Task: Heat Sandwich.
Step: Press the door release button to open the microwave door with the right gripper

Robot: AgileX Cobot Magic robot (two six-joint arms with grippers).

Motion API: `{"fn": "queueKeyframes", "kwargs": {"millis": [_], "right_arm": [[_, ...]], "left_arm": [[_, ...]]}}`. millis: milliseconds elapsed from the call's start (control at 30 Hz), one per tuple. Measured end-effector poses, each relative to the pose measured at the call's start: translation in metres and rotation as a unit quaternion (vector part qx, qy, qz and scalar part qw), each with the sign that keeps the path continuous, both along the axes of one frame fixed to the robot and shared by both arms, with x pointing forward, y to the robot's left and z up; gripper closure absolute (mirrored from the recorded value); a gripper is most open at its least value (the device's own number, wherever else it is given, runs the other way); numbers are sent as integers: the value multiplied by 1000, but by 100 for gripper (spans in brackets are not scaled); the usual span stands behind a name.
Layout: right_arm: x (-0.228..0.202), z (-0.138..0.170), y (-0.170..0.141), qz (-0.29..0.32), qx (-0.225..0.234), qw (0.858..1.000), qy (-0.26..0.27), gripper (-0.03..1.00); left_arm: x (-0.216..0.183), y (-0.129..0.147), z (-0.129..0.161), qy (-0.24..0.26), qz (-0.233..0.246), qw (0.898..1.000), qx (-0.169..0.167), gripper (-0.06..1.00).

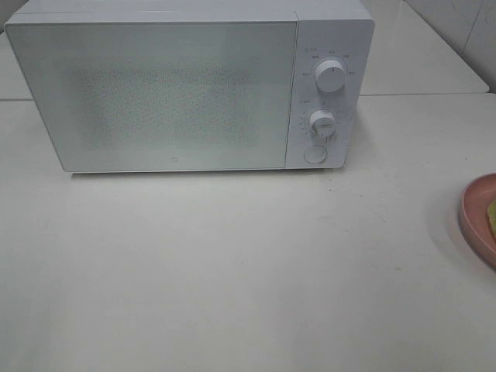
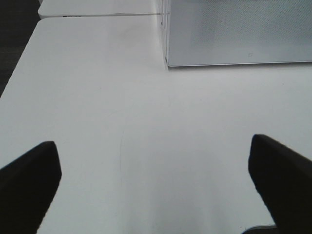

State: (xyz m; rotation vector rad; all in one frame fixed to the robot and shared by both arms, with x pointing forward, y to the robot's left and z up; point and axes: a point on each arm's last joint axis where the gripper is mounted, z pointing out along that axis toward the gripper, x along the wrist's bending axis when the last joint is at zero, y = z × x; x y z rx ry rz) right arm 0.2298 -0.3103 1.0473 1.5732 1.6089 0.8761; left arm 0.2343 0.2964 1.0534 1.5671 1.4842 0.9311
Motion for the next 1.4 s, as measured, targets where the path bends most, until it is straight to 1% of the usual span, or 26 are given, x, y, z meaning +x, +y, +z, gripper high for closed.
{"fn": "queueKeyframes", "kwargs": {"millis": [633, 733, 833, 933, 1133, 1400], "right_arm": [[0, 0, 0, 0, 0, 1000, 0, 20], [2, 0, 0, 0, -1, 1000, 7, 20], [10, 4, 1, 1, -3, 1000, 20, 20], [14, 9, 2, 2, -3, 1000, 16, 20], [37, 16, 5, 8, -7, 1000, 16, 20], [62, 20, 9, 15, -9, 1000, 19, 20]], "left_arm": [[0, 0, 0, 0, 0, 1000, 0, -5], [0, 0, 0, 0, 0, 1000, 0, -5], [0, 0, 0, 0, 0, 1000, 0, -5], [0, 0, 0, 0, 0, 1000, 0, -5], [0, 0, 0, 0, 0, 1000, 0, -5], [0, 0, 0, 0, 0, 1000, 0, -5]]}}
